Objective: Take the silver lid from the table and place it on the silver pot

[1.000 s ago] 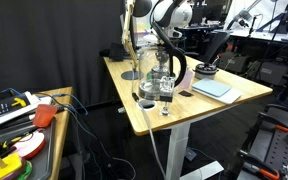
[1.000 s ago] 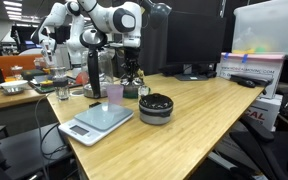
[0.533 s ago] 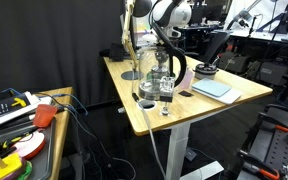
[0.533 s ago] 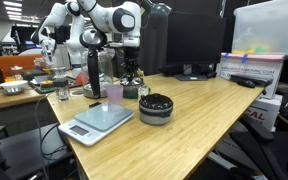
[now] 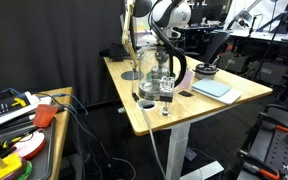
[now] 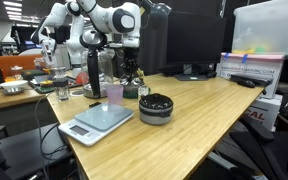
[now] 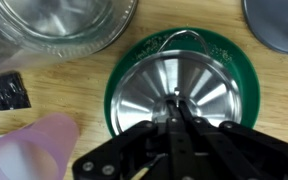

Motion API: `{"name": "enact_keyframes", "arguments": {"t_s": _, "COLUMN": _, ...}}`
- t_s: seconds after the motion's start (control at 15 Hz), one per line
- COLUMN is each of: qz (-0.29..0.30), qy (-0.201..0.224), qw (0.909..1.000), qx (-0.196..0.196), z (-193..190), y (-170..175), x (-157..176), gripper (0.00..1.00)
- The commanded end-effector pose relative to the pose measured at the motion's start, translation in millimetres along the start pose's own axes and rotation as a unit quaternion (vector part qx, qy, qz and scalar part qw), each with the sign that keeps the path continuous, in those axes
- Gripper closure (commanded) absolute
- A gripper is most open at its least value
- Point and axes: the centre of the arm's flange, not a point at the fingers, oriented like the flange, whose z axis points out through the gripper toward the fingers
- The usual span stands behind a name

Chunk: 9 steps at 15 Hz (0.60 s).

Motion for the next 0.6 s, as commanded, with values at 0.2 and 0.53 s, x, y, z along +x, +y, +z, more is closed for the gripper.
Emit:
{"name": "enact_keyframes", "arguments": {"t_s": 0.2, "qz": -0.004, "qy": -0.012, "qw": 0.9999, "qx": -0.011, "z": -5.3, "y": -5.3, "x": -5.9, "gripper": 0.51}}
{"name": "enact_keyframes", "arguments": {"t_s": 0.53, "qz": -0.017, "qy": -0.022, "qw": 0.9993, "qx": 0.026, "z": -30.3, "y": -7.3, "x": -13.6, "gripper": 0.17}}
